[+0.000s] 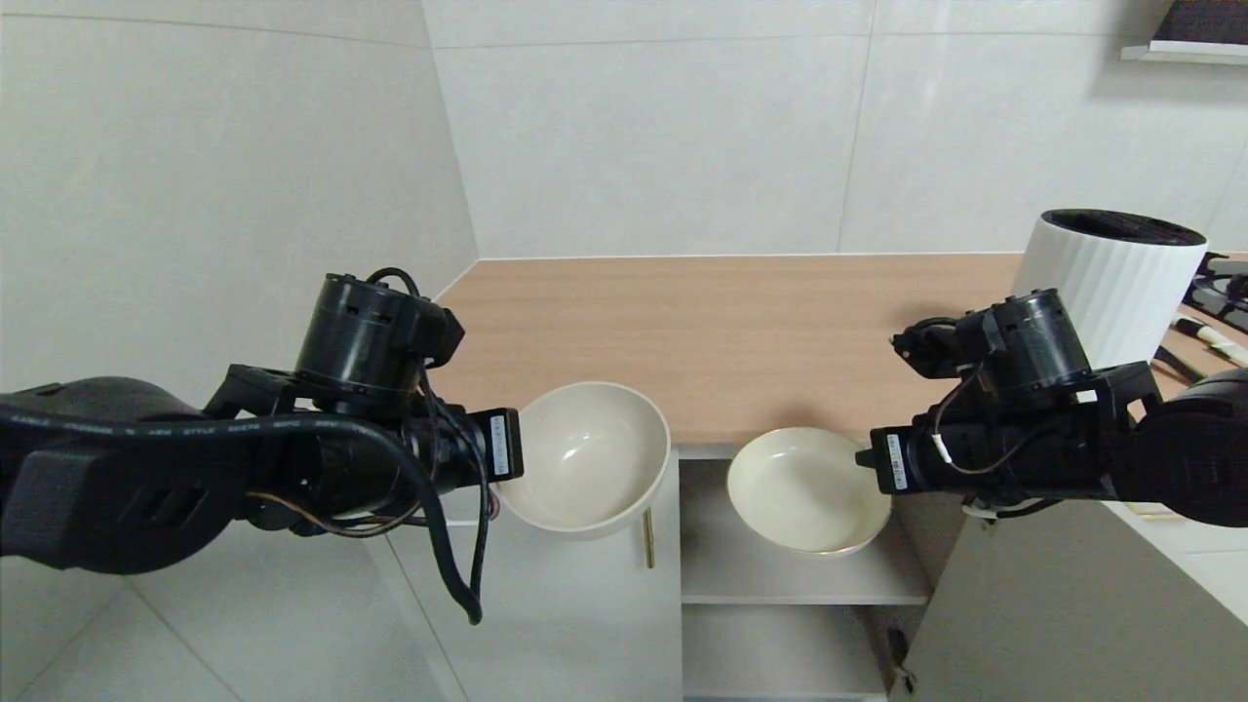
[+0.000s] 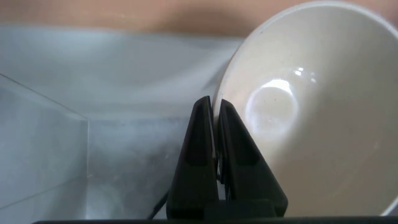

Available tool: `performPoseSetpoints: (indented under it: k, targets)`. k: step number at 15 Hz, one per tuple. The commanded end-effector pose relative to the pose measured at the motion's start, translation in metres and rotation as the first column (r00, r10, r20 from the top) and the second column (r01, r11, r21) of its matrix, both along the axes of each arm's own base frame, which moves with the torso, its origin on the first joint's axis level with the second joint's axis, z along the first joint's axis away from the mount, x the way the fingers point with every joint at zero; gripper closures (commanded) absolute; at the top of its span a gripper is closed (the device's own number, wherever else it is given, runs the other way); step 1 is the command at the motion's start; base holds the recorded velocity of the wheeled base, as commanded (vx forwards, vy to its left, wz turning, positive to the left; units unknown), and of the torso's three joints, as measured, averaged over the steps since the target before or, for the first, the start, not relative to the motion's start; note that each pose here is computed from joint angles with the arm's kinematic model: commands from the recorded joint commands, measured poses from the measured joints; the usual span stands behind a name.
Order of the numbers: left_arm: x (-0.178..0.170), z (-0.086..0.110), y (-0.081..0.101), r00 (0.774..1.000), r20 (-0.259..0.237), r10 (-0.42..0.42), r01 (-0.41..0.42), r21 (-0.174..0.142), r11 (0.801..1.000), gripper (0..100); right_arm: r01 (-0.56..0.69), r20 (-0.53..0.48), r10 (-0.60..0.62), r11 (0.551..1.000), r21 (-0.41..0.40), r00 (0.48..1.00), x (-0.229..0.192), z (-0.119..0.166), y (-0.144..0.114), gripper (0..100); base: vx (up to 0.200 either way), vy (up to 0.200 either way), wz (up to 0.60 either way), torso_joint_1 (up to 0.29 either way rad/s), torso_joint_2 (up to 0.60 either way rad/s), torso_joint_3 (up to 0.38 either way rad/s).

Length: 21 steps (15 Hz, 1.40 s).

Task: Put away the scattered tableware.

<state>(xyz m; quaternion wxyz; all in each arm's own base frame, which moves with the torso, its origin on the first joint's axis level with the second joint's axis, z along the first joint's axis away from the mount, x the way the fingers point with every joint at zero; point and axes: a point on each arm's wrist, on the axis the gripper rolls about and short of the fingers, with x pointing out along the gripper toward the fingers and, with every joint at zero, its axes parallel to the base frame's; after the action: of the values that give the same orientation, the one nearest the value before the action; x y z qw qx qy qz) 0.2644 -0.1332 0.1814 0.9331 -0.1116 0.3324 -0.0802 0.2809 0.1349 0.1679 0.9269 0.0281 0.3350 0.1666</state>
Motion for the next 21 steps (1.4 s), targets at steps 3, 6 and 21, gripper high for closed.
performPoseSetpoints:
  k: [3,6,21]
  targets:
    - [0.0005,-0.0008,-0.0003,1.0,-0.002,0.0,0.0,0.001,1.0,100,-0.001,-0.007,0.001,1.0,-0.004,1.0,0.0012,-0.0024,0.0007,100,0.0,0.0,0.0,-0.201,0.49,0.281]
    - [0.0008,-0.0013,-0.0004,1.0,-0.003,0.0,0.0,0.001,1.0,100,-0.001,-0.009,0.001,1.0,-0.005,1.0,0.0016,-0.0034,0.0009,100,0.0,0.0,0.0,-0.193,0.48,0.289]
    - [0.0008,-0.0013,-0.0004,1.0,-0.003,0.0,0.0,0.001,1.0,100,-0.01,-0.02,0.01,1.0,-0.022,1.0,0.0029,-0.0084,0.0015,100,0.0,0.0,0.0,-0.105,0.33,0.218]
